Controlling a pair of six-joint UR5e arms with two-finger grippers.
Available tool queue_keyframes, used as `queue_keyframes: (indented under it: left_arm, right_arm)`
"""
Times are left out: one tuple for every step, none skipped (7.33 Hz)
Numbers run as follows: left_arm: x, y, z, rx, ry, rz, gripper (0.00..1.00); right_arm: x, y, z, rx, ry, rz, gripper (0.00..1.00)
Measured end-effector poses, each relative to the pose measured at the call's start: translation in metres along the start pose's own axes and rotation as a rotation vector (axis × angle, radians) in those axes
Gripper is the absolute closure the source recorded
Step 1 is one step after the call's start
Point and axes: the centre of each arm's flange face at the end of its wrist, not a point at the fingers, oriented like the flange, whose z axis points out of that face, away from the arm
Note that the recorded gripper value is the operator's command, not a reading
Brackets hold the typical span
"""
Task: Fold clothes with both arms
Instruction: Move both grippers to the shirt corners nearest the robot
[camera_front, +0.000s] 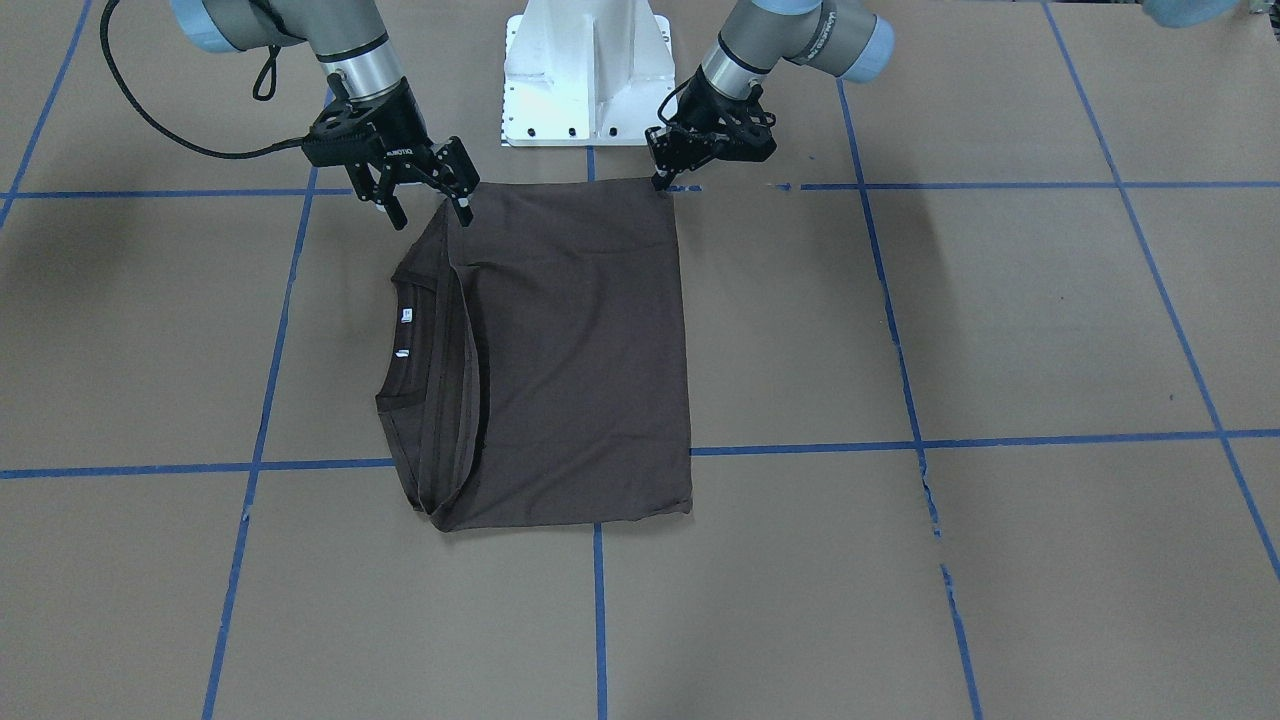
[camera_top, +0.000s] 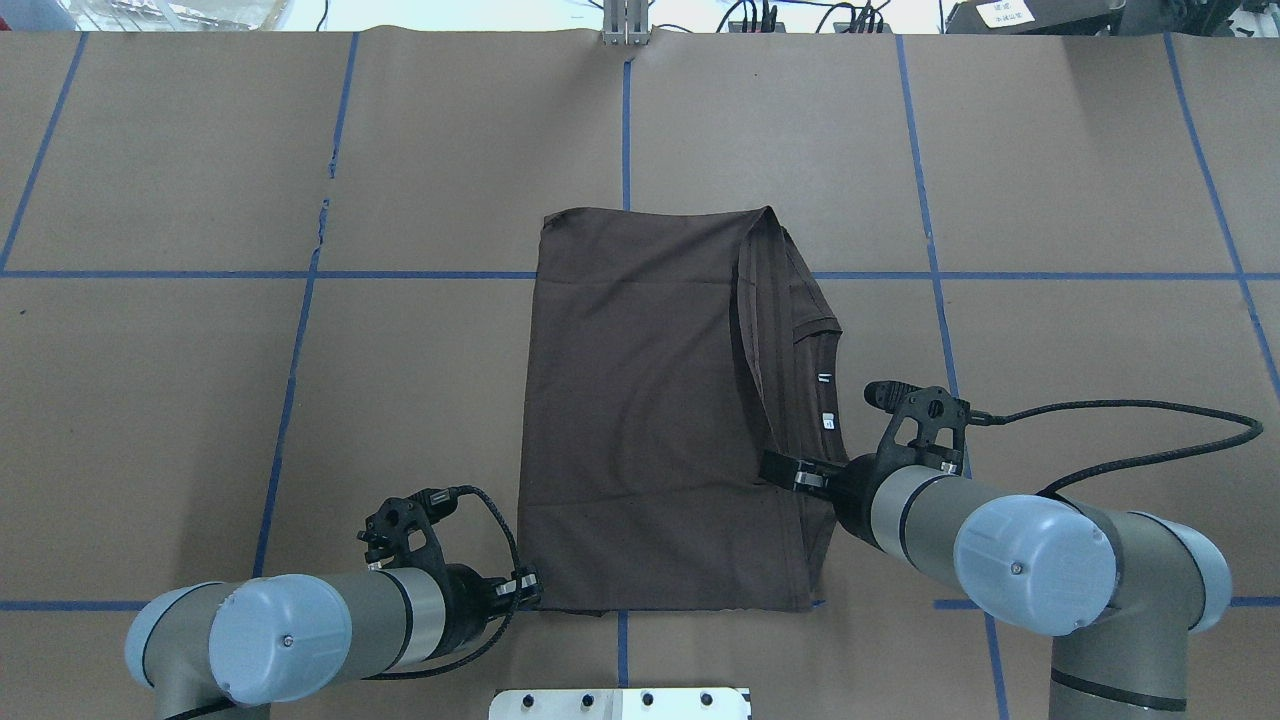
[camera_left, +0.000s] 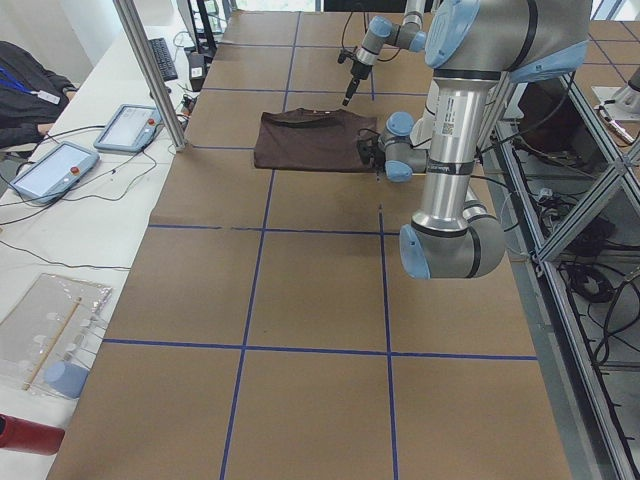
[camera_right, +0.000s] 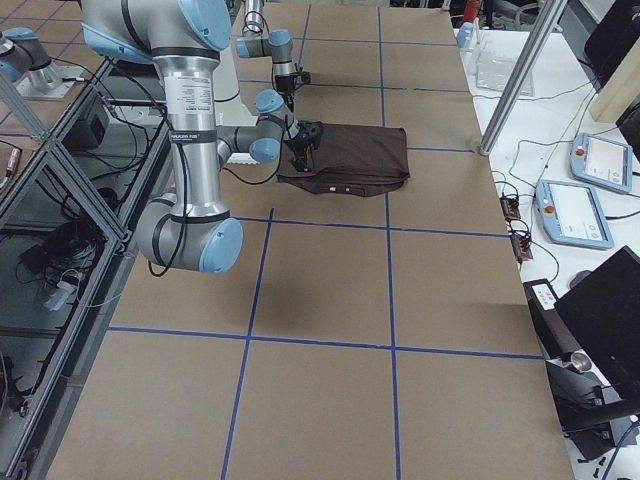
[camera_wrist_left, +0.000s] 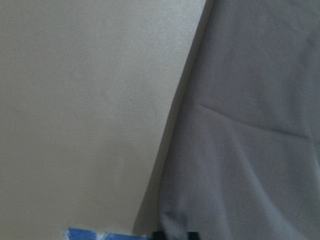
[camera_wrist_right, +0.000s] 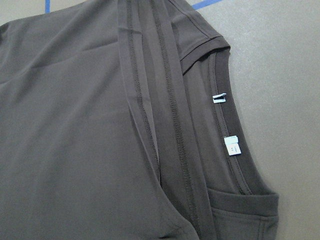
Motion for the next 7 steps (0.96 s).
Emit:
queue_keyframes:
  left_arm:
    - [0.0,0.0,0.0,0.001,0.0,0.0,1.0]
    - [0.0,0.0,0.0,0.002,0.001,0.0,1.0]
    - [0.001,0.0,-0.001,0.001,0.002,0.0,1.0]
    - [0.002,0.001,-0.001,0.001,0.004,0.0,1.0]
    - [0.003,0.001,-0.001,0.0,0.007,-0.002,1.0]
    - [0.003,0.002,-0.001,0.0,0.008,-0.006,1.0]
    - [0.003,0.002,-0.001,0.0,0.008,-0.013,1.0]
  right_arm:
    - [0.0,0.001,0.0,-0.001,0.001,-0.001,0.01]
    - [-0.001,0.003,0.001,-0.001,0.01,0.006,0.03]
    - [-0.005,0.009,0.001,0.0,0.037,0.035,0.1]
    - [-0.017,0.022,0.001,0.008,0.076,0.077,0.3]
    - [-0.037,0.041,0.001,0.015,0.124,0.132,0.31]
    - [-0.051,0.062,0.002,0.018,0.184,0.18,0.3]
    - [-0.054,0.08,0.004,0.019,0.239,0.191,0.3]
